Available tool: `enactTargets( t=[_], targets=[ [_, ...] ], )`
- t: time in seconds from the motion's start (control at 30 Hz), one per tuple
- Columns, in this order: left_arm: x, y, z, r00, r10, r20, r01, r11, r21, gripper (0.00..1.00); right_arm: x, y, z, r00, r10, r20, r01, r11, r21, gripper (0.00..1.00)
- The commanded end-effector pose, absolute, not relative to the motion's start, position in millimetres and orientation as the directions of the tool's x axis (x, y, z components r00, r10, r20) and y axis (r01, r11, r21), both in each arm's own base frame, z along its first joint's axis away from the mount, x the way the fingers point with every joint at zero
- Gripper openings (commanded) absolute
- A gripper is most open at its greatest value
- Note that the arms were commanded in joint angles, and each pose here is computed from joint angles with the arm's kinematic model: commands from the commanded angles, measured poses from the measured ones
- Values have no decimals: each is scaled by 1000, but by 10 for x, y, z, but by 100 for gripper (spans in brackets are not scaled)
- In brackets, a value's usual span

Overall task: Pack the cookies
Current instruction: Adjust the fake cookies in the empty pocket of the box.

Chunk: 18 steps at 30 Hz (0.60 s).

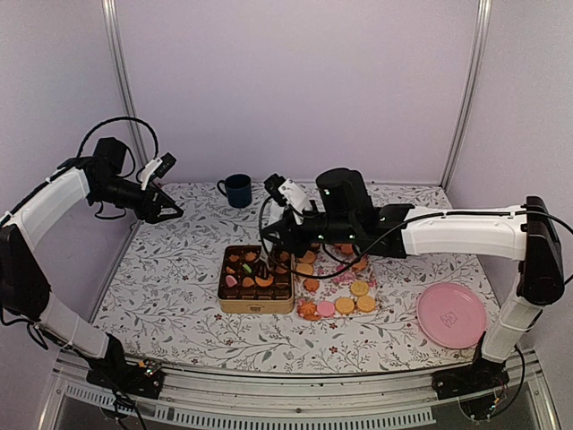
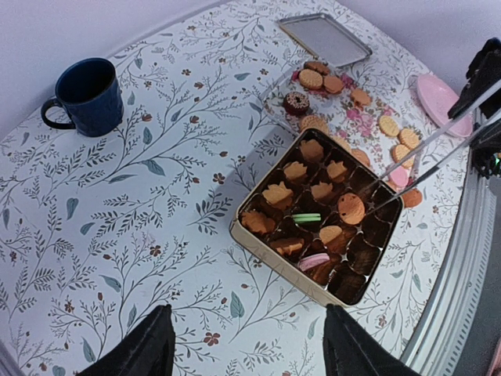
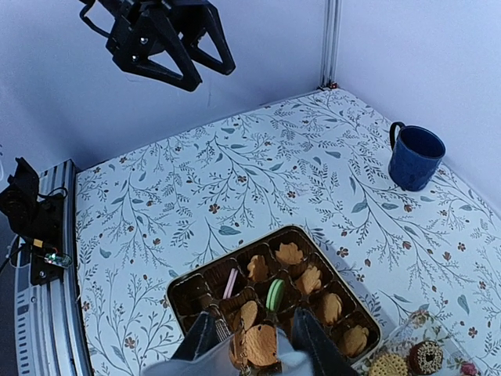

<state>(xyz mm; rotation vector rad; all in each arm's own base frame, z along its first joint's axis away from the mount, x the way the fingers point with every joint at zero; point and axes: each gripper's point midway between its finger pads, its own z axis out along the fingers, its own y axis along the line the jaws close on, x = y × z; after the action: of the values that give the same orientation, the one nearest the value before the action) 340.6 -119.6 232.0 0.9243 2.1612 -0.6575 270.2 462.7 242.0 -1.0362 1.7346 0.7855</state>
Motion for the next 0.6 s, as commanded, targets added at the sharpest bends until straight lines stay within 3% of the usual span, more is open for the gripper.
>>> enactTargets(
  t=[0.0, 0.23, 0.57],
  targets=[
    [3396, -1179, 2371, -505, 410, -759, 765, 620, -174, 65, 2761, 4600, 2586, -172, -267, -948, -881, 473, 27, 36],
    [3394, -1173, 2393, -498, 413, -762, 766, 622, -164, 65, 2873, 4688, 2443, -159, -311, -937, -887, 461, -2, 41],
    [3413, -1172, 2416, -496, 412, -764, 766, 623, -161, 65, 2806, 4748, 2281, -194, -332, -923, -913, 404, 46, 40]
  ],
)
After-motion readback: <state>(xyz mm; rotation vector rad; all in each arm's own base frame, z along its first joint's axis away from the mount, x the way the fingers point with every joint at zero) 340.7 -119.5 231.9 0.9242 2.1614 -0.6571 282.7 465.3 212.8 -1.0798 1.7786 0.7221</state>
